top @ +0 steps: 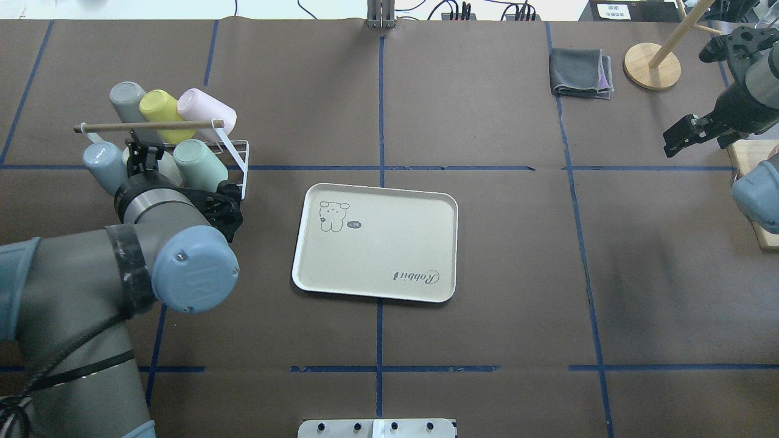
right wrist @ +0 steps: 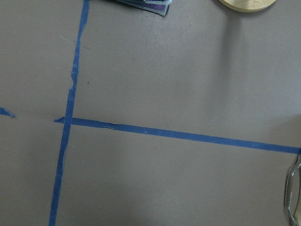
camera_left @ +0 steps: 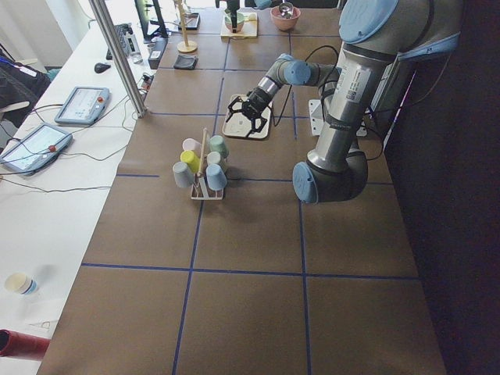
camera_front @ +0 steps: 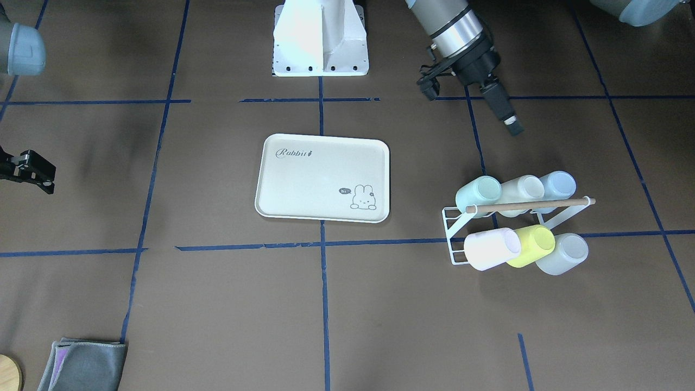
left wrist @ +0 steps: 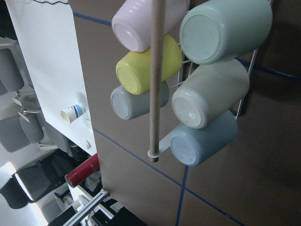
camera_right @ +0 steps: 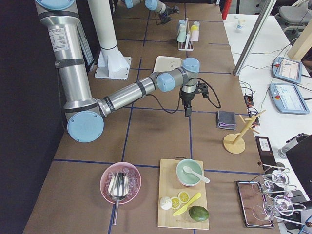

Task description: Pick up and place green cup on tray

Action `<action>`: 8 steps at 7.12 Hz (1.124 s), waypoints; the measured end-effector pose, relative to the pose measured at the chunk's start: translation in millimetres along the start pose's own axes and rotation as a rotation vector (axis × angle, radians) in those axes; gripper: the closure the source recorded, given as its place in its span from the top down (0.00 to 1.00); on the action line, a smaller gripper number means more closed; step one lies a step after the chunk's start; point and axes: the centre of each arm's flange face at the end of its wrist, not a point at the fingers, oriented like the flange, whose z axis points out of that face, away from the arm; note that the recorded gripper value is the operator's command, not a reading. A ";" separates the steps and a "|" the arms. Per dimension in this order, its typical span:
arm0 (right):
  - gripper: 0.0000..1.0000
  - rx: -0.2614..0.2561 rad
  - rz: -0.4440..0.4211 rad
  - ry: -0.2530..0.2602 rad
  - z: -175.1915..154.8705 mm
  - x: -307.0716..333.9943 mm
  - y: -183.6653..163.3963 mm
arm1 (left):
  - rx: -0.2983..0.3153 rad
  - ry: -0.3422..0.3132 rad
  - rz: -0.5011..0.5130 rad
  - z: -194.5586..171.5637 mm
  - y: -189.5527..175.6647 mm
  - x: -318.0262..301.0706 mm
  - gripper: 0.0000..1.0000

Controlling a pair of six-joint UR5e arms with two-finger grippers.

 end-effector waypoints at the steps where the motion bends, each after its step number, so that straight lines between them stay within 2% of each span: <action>1: 1.00 -0.003 0.001 -0.006 0.0 -0.5 0.3 | -0.039 -0.045 0.127 4.6 -24.7 5.7 1.00; 2: 1.00 -0.005 0.002 -0.009 0.1 -0.7 0.6 | -0.063 -0.067 0.210 5.5 -45.5 5.1 1.00; 4: 1.00 -0.006 0.002 -0.010 0.2 -0.8 0.7 | -0.086 -0.084 0.296 3.8 -72.5 2.4 1.00; 6: 1.00 -0.008 0.003 -0.016 0.4 -1.0 1.3 | -0.153 -0.133 0.455 17.0 -94.1 11.6 1.00; 8: 1.00 -0.009 0.004 -0.018 0.3 -1.0 1.9 | -0.200 -0.146 0.533 32.6 -110.0 21.4 1.00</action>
